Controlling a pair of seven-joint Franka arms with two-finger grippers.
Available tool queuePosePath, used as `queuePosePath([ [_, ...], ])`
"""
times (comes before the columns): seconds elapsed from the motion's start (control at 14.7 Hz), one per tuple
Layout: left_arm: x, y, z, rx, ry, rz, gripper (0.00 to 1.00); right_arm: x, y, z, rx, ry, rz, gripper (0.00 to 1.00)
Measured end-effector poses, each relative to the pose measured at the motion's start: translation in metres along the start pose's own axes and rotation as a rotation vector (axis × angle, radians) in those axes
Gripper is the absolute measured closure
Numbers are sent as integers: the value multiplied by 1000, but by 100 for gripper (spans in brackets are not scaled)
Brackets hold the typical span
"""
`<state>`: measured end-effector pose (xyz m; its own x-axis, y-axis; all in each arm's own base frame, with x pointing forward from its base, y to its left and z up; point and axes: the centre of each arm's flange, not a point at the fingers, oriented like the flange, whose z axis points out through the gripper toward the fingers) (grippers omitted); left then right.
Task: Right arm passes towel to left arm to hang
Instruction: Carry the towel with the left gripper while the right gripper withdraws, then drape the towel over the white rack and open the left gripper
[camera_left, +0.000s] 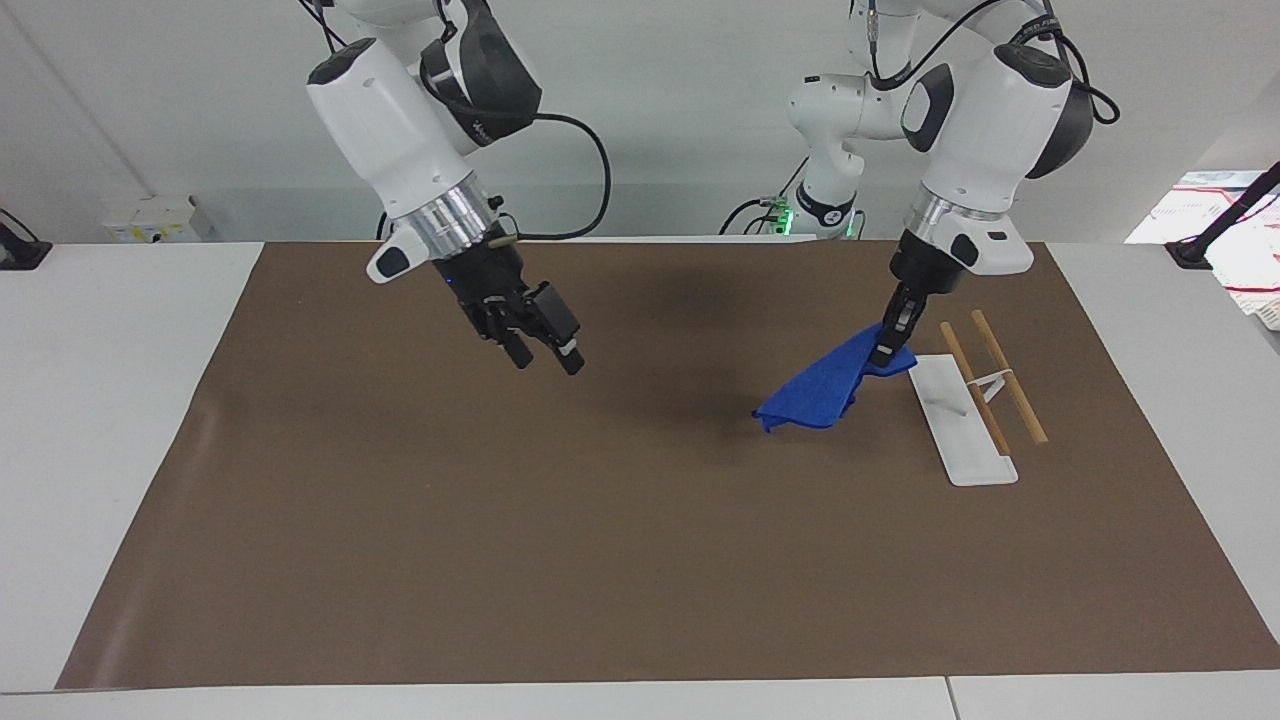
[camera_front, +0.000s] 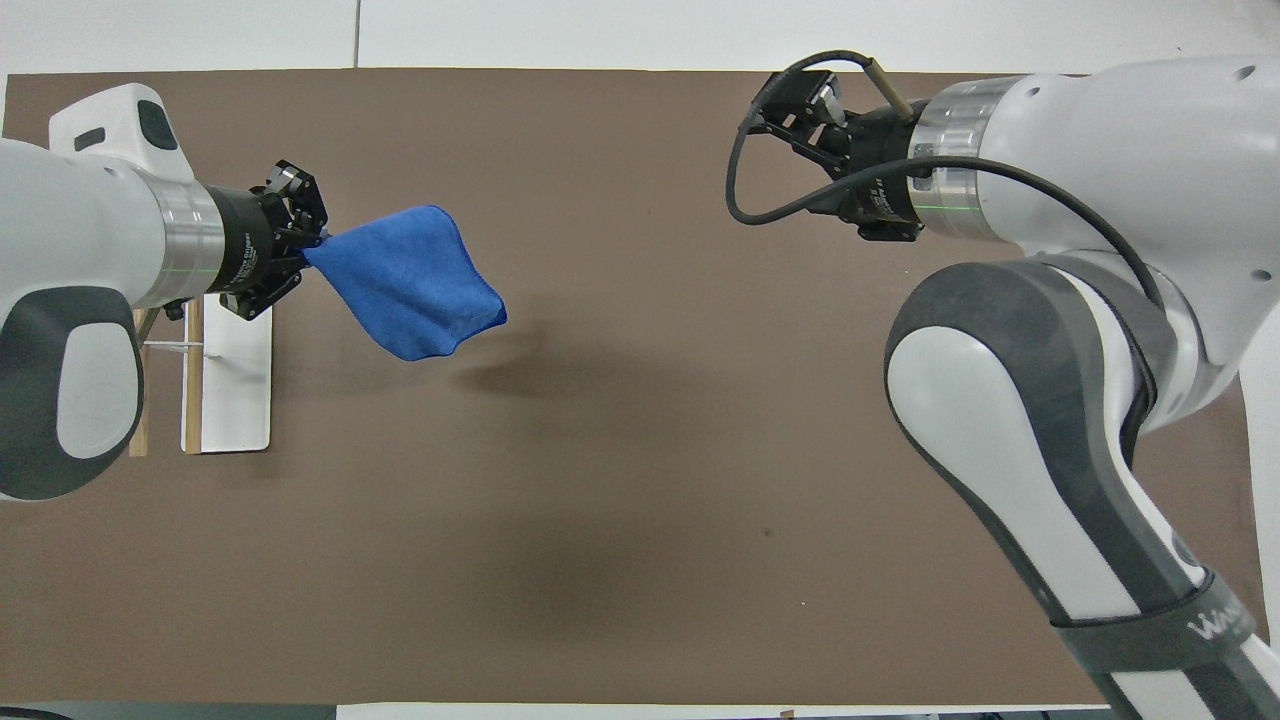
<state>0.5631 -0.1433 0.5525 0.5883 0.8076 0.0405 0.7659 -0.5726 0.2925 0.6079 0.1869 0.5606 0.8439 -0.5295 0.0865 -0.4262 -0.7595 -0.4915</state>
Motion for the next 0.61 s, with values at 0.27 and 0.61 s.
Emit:
queuePosePath([
  [0.27, 72, -36, -5, 19, 46, -15, 98, 29, 69, -14, -279, -38, -260, 0],
  [0.61, 149, -95, -10, 42, 86, -89, 98, 40, 112, -81, -448, -149, -357, 0],
])
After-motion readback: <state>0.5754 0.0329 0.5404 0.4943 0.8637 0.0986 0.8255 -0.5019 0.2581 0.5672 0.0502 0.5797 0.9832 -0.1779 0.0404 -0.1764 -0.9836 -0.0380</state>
